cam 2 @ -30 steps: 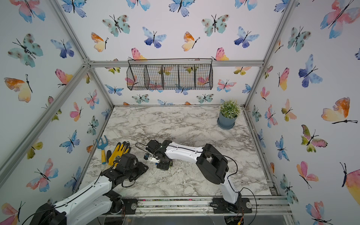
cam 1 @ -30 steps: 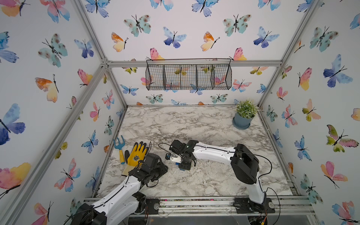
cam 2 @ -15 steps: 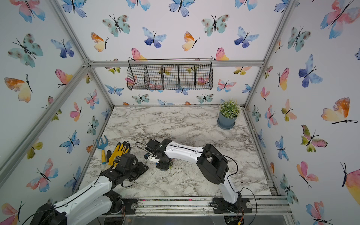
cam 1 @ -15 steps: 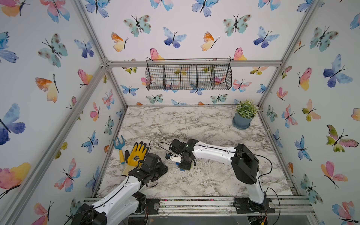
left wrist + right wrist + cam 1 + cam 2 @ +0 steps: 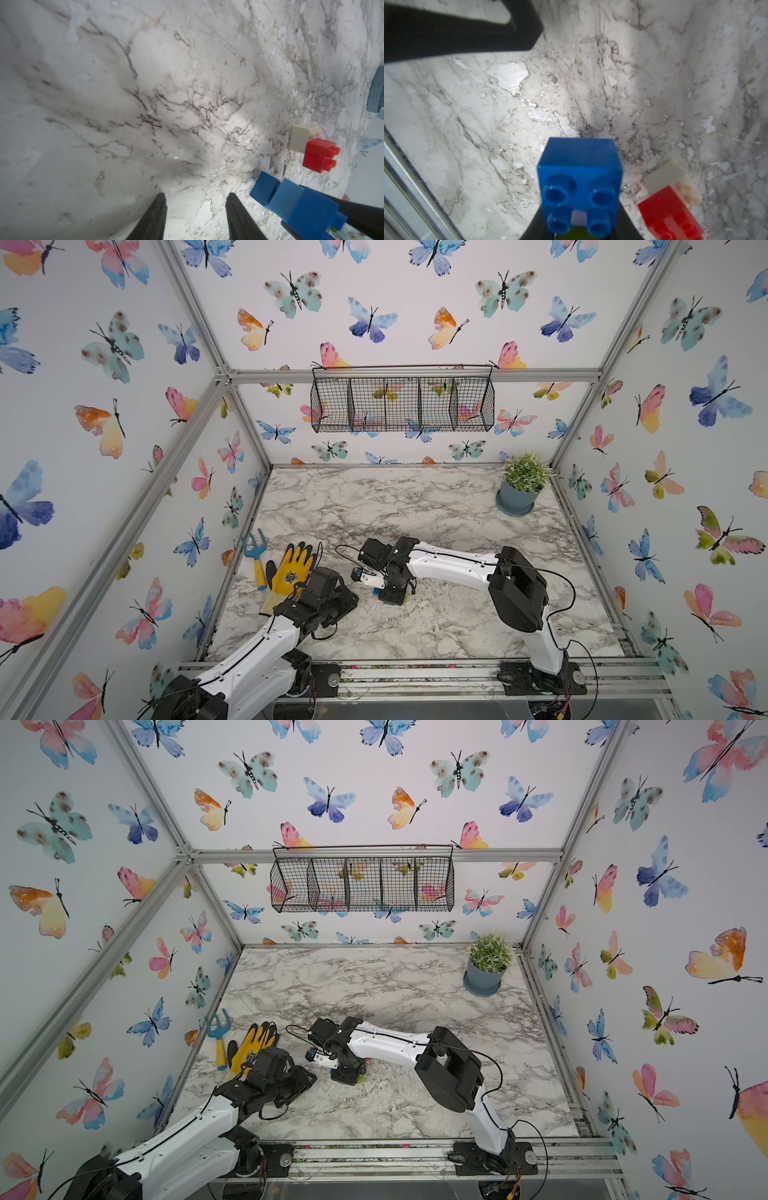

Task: Assemble the letter y with lego
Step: Assemble the lego brick with the lego brick, then move the lego brick at the center of the board, then pick up the lego brick from the center of the board, then move the lego brick at the center of the board.

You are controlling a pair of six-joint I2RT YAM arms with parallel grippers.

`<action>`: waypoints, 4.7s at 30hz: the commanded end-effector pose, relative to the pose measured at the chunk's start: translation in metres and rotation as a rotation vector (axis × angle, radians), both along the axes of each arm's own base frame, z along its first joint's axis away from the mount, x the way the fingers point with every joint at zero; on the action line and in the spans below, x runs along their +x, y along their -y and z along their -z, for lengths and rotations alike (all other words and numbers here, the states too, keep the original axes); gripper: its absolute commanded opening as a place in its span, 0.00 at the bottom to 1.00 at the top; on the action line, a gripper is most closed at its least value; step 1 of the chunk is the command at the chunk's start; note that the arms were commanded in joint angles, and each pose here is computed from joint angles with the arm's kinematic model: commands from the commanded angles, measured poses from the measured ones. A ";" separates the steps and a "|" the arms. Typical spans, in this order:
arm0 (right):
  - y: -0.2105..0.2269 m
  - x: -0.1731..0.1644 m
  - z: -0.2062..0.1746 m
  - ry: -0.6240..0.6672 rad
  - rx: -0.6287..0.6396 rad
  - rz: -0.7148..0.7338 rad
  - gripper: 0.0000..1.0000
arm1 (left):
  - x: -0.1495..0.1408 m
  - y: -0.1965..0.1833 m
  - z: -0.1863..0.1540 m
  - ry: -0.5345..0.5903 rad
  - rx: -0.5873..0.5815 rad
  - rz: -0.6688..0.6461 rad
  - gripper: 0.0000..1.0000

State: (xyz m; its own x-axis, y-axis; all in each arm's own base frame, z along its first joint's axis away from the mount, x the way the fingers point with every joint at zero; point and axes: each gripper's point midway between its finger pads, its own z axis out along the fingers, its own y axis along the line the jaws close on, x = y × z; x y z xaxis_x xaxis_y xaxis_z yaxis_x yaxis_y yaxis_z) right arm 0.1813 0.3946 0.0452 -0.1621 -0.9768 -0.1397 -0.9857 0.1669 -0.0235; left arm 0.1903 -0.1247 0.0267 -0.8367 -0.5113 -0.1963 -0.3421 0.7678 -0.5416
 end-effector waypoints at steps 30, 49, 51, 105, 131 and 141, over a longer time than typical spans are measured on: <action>0.023 -0.038 0.079 -0.059 -0.241 -0.073 0.27 | -0.018 -0.012 0.016 -0.069 0.036 0.001 0.48; 0.069 -0.013 -0.035 0.078 0.065 0.233 0.29 | -0.004 0.007 -0.002 -0.050 0.009 0.085 0.51; 0.085 -0.007 -0.037 0.086 0.072 0.287 0.29 | -0.001 0.011 -0.004 -0.048 0.013 0.098 0.52; 0.140 0.064 0.017 0.068 -0.001 0.642 0.48 | 0.020 0.061 -0.010 -0.034 0.038 0.251 0.54; 0.136 0.066 -0.019 0.090 0.102 0.666 0.31 | 0.034 0.087 0.001 -0.036 0.051 0.320 0.49; 0.144 0.059 -0.019 0.088 0.117 0.685 0.31 | 0.038 0.127 0.011 -0.054 0.058 0.390 0.46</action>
State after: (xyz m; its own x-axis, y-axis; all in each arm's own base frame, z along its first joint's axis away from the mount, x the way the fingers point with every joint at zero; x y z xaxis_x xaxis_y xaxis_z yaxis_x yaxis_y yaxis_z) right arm 0.2420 0.2533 0.0620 -0.7059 -0.6542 -0.2717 -0.6670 0.7429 -0.0559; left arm 0.2360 -0.2516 0.0283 -0.9674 -0.1622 -0.1945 -0.0401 0.8563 -0.5148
